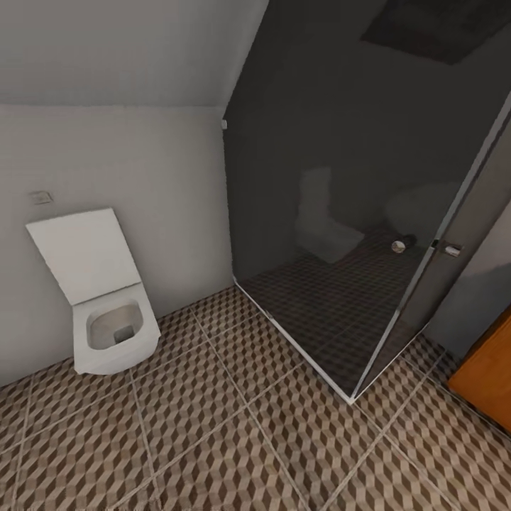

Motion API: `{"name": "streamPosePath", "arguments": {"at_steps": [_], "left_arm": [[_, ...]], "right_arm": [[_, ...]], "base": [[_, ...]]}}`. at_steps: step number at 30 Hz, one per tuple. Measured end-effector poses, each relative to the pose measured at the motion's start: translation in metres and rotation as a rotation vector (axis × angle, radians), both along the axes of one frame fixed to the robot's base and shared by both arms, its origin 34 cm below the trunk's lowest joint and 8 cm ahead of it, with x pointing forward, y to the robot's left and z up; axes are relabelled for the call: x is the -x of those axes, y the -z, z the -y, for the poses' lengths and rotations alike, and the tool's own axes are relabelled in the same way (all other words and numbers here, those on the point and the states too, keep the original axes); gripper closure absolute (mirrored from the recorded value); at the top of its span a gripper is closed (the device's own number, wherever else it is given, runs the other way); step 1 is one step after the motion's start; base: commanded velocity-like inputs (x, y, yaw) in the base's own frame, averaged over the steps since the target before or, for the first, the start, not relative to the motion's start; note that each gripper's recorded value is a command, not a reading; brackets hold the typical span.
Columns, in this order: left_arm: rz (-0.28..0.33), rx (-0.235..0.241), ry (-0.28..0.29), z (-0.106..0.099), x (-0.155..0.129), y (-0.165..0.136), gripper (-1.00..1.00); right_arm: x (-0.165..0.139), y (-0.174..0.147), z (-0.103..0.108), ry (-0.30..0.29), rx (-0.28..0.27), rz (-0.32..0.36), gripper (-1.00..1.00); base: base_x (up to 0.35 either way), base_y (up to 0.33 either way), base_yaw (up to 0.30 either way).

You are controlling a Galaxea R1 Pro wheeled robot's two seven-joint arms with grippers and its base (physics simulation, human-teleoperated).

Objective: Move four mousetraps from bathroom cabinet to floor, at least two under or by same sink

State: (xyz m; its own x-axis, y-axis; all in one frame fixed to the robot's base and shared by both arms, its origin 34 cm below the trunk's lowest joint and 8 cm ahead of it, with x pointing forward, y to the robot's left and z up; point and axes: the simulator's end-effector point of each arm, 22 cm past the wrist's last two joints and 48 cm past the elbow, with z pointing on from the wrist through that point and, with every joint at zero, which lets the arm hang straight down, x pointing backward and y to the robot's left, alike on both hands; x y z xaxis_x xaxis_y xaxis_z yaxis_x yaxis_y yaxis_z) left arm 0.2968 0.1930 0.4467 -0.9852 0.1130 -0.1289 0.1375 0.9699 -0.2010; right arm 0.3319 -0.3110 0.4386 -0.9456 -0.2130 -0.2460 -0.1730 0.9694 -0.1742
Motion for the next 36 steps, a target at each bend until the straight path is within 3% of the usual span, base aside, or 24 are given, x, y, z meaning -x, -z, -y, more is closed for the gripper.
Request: {"name": "streamPosePath", "arguments": {"at_steps": [36], "left_arm": [[0.015,0.004,0.001,0.0021,-0.0054,-0.0031,1.0]], "right_arm": [[-0.0085,-0.0041,0.0019,-0.003,0.002,0.025,1.0]], "base": [[0.0,0.0,0.277]]}}
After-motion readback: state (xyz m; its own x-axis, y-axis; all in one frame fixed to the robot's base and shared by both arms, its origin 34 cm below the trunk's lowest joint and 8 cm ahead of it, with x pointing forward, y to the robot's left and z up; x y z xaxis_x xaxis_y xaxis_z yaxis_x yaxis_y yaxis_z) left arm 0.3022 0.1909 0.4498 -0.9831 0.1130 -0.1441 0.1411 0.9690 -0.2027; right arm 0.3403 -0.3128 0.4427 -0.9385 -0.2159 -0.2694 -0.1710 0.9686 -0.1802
